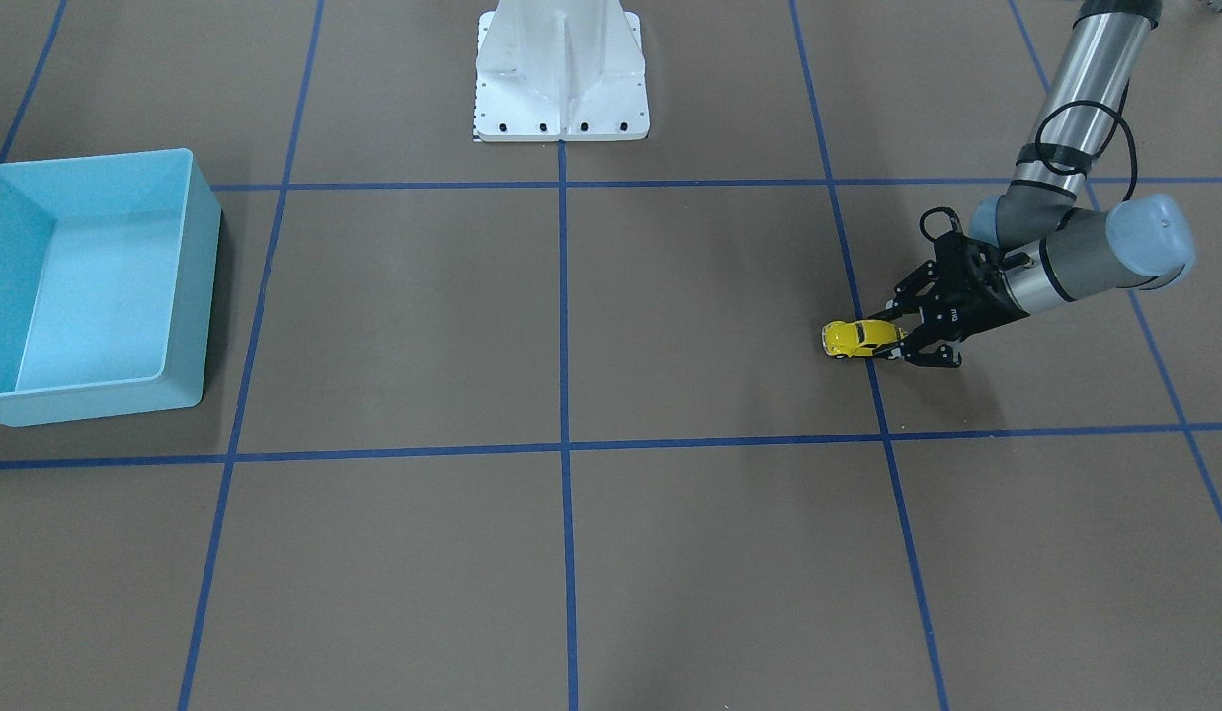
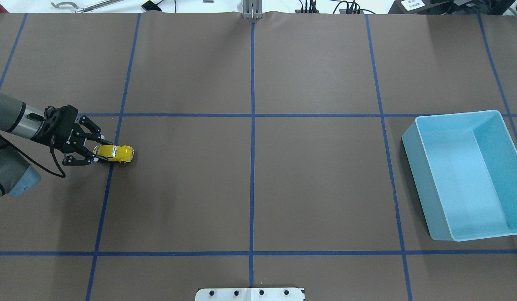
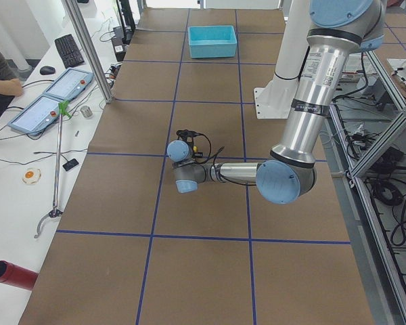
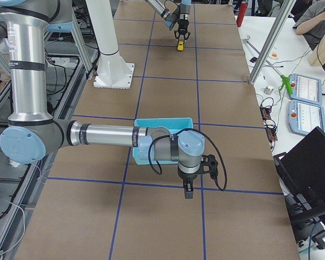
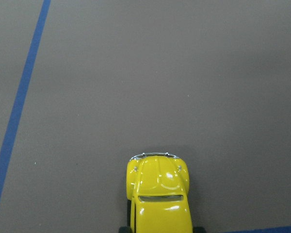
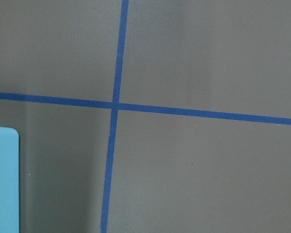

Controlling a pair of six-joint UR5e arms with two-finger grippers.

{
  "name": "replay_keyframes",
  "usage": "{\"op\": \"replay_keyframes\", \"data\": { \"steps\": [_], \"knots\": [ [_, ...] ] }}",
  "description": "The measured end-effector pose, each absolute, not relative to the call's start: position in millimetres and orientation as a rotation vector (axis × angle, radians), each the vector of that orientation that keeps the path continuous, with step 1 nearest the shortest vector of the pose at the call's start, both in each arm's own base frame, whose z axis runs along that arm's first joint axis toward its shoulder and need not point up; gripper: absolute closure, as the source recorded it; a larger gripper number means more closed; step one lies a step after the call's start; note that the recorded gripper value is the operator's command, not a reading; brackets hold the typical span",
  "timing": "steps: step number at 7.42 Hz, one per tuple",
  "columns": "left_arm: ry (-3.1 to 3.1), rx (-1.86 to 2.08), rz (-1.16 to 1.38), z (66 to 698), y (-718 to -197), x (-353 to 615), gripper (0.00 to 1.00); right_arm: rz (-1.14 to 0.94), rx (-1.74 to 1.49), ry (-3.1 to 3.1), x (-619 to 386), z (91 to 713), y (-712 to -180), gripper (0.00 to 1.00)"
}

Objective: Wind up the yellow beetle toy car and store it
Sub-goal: 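Roll the car forward and back again under the left gripper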

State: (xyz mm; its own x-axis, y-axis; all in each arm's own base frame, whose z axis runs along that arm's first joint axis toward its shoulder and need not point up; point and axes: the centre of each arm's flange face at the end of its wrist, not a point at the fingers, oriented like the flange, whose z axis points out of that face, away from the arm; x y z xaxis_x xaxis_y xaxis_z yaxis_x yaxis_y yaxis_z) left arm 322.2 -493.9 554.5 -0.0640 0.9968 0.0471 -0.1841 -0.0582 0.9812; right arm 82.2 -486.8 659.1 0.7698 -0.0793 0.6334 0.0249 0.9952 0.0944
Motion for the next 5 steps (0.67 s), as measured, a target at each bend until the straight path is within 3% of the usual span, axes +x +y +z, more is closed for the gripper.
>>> {"op": "replay_keyframes", "data": {
  "steps": [5],
  "knots": [
    [1.090,1.067,1.366,568.4,-487.9,307.8,1.00,-0.057,0.082,-0.690,82.2,659.1,-486.9,0.00]
  ]
}}
